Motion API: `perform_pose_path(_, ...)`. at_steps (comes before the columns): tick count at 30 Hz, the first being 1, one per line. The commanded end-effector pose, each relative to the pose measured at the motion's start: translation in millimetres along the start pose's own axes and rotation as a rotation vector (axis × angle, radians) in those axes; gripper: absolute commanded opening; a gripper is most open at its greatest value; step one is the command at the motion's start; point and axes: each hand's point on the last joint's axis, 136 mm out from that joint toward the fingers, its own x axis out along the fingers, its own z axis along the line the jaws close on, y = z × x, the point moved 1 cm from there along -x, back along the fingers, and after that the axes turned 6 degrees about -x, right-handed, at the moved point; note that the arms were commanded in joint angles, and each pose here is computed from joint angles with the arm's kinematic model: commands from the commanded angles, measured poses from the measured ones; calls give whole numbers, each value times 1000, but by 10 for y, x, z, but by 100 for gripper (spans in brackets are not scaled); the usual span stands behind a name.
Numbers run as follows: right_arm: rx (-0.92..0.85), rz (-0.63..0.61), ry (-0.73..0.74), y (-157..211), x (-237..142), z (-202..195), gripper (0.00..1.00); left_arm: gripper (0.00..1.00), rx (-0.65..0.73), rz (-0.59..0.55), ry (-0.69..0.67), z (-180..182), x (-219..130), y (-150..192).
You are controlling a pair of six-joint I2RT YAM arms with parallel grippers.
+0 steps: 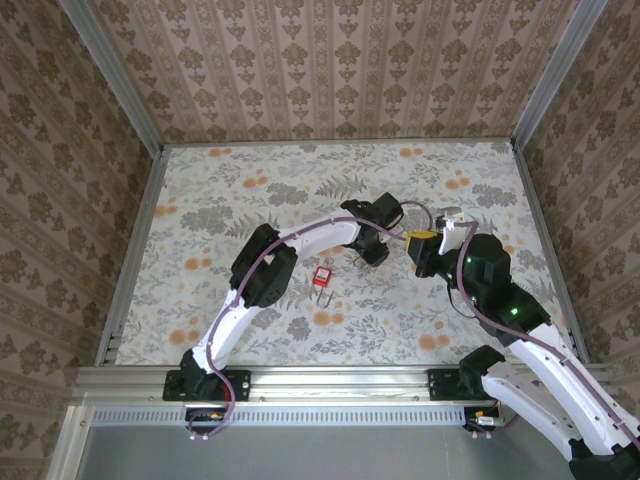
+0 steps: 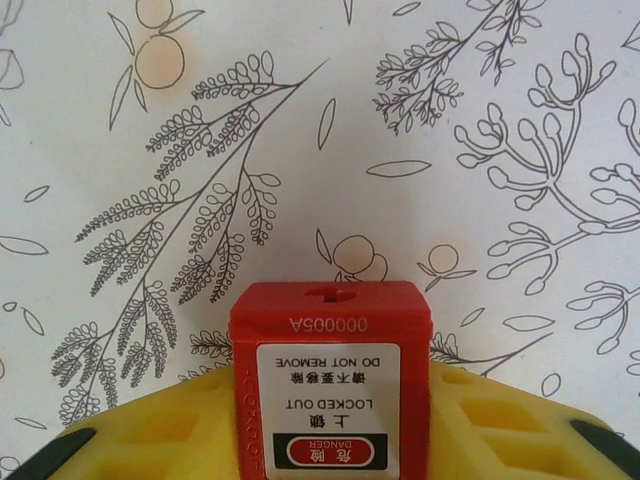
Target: Unlock with the key
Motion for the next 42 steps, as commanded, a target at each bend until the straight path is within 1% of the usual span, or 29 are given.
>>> perform_pose_path(1, -14, -49, 24, -179, -106, -18, 11, 38, 14, 68, -41, 93, 49, 213)
perform_pose_path(8, -6, -75, 25, -275, -182, -5, 11, 36, 4, -1, -49, 150, -99, 176)
perform_pose_path(12, 3, -80, 31, -311, -215, -7, 11, 36, -22, -79, -33, 235, -246, 147)
perform_pose_path(20, 29, -112, 26, -402, -281, 10, 11, 35, -106, -224, 49, 431, -546, 143)
perform_pose_path(23, 39, -121, 35, -458, -307, 3, 11, 33, -124, -320, 83, 466, -716, 94)
perform_pose_path(27, 72, -102, 60, -488, -277, -29, 11, 33, -95, -507, 91, 455, -1020, 23)
perform_pose_path(31, 143, -73, 73, -473, -157, -51, 11, 36, -66, -681, 98, 421, -1306, 20)
perform_pose_path(37, 214, -20, 109, -380, 64, -113, 11, 36, -18, -870, 104, 320, -1622, 117)
perform_pose_path(39, 255, -5, 93, -343, 164, -94, 10, 35, 3, -953, 108, 252, -1775, 169)
perform_pose_path(42, 305, 7, 52, -309, 299, -24, 10, 34, 29, -1040, 112, 155, -1957, 247)
